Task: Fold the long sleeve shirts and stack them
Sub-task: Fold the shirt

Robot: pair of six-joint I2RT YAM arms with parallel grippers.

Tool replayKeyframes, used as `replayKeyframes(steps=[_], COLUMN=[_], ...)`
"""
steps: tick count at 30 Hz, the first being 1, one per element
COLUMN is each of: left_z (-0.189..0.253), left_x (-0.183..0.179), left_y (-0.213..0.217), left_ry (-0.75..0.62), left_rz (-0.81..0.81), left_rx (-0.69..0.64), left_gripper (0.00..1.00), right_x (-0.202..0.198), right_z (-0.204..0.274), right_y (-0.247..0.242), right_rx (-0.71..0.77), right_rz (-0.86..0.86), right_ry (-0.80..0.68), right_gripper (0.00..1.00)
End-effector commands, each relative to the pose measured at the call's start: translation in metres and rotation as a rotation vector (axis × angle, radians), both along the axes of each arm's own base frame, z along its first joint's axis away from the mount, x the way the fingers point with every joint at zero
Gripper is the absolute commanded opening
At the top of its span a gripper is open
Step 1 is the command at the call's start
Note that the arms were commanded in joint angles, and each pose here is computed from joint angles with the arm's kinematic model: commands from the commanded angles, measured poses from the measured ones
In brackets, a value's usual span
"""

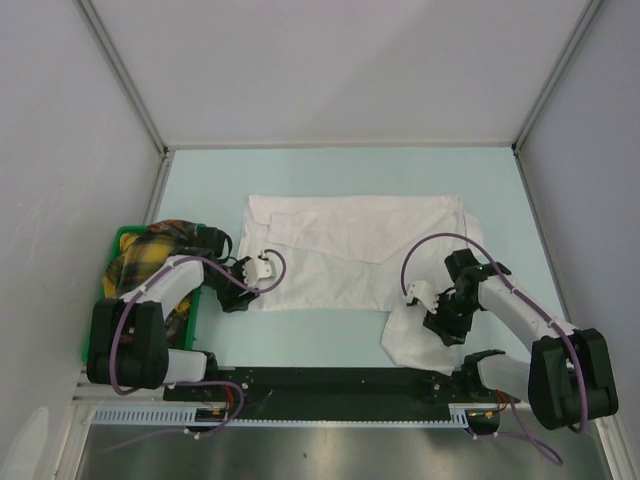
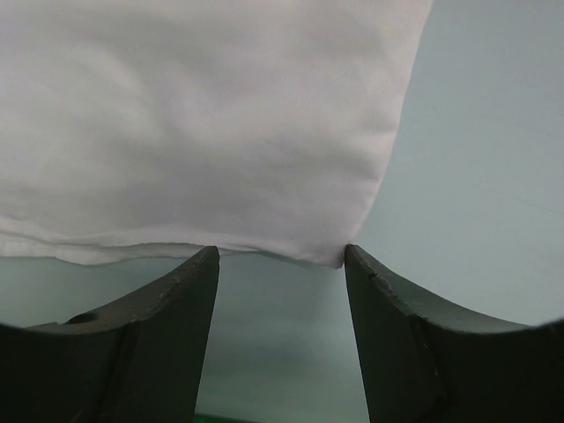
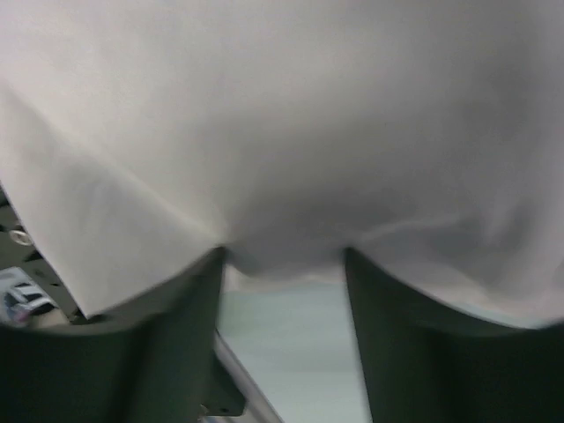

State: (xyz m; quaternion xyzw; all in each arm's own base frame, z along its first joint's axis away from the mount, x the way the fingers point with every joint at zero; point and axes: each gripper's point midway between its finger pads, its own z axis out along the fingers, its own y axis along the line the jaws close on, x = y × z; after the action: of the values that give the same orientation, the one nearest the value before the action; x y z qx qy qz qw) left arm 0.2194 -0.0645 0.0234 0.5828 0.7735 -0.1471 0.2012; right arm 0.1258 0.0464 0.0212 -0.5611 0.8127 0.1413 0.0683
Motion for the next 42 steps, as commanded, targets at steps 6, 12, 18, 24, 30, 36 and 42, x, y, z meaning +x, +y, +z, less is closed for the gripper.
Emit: replayKeyframes(steps=[6, 12, 18, 24, 30, 36, 42], left_z=[0.007, 0.003, -0.013, -0.01, 0.022, 0.051, 0.073], left_x=[-0.014, -0.028, -0.029, -0.028, -0.03, -0.012, 0.027], left_y=[-0.008, -0.016, -0.022, -0.021, -0.029, -0.028, -0.033], left_ry=[-0.169, -0.207, -0.2, -0.214, -0.24, -0.229, -0.237], left_rz=[-0.175, -0.277, -0.281, -0.298, -0.302, -0.217, -0.141], left_rx=[0.031, 0.056, 0.076, 0.088, 0.017, -0.041, -0.083], left_gripper=[0.63, 0.62, 0.56, 0.16, 0.0, 0.0, 0.0], right_x=[0.022, 0.021, 0.02, 0.018, 0.027, 0.048, 0.097], right_z=[-0.008, -0.001, 0.013, 0.026, 0.054, 0.081, 0.108], right_y=[-0.003, -0.002, 0.001, 0.001, 0.0, -0.011, -0.01], right_rx=[-0.089, -0.078, -0.06, -0.049, -0.025, -0.01, 0.011], right_rz=[-0.004, 0.002, 0.003, 0.003, -0.034, -0.072, -0.085], right_ry=[-0.092, -0.101, -0.109, -0.12, -0.163, -0.209, -0.256], right_gripper=[0.02, 0.0, 0.0, 0.0, 0.0, 0.0, 0.0])
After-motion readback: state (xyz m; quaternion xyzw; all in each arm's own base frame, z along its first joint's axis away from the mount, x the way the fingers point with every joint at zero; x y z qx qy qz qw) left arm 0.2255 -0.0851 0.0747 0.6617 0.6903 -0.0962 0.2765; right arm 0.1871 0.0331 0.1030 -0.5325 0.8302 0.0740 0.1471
